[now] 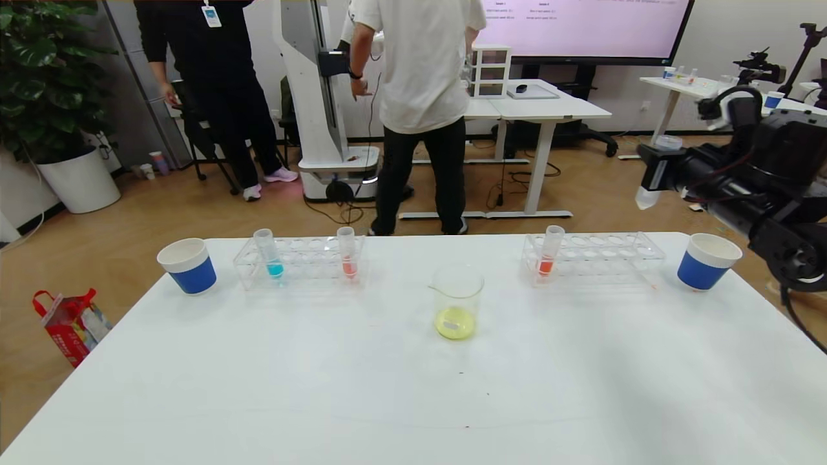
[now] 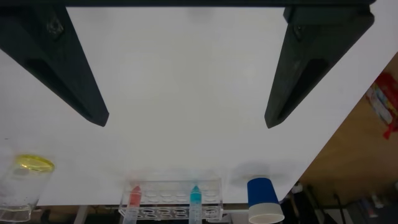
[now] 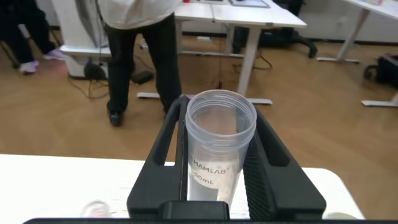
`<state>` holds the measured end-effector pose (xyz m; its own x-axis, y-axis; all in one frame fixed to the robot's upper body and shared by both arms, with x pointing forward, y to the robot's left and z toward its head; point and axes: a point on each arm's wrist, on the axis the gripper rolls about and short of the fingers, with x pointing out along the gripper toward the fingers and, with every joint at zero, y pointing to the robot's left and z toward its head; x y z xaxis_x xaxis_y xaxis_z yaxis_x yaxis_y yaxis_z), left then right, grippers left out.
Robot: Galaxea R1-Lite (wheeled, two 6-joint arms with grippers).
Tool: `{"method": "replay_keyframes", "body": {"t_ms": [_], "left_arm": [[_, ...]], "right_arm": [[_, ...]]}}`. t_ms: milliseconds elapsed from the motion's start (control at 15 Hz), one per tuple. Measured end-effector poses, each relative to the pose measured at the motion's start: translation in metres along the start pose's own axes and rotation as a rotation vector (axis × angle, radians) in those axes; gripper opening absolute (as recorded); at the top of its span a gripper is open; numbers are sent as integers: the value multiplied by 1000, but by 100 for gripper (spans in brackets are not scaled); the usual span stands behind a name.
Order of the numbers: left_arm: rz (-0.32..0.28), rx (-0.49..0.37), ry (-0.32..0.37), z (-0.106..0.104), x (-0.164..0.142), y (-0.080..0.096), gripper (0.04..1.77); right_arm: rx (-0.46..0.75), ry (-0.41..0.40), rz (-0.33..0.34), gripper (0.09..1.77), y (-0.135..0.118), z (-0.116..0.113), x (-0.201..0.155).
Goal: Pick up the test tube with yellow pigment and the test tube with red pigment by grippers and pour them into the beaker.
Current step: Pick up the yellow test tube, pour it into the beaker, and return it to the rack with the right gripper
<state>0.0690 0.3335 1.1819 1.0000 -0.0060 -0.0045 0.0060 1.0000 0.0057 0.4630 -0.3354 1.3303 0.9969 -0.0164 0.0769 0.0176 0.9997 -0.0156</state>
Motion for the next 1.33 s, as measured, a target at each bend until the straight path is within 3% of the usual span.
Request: {"method": "replay_keyframes", "body": {"t_ms": [400, 533, 800, 1133, 1333], "left_arm": [[0, 0, 0, 0, 0, 0, 175], [0, 0, 0, 0, 0, 0, 175], [0, 0, 0, 0, 0, 0, 175], [0, 0, 0, 0, 0, 0, 175], [0, 0, 0, 0, 0, 0, 175]], "right_arm": [[-60, 64, -241, 51, -96, -20, 9], [-65, 88, -291, 51, -117, -31, 11], [-57, 118, -325, 51, -134, -54, 18], [-57, 108, -324, 51, -136, -86, 26], [-50, 144, -321, 51, -135, -106, 28]]}}
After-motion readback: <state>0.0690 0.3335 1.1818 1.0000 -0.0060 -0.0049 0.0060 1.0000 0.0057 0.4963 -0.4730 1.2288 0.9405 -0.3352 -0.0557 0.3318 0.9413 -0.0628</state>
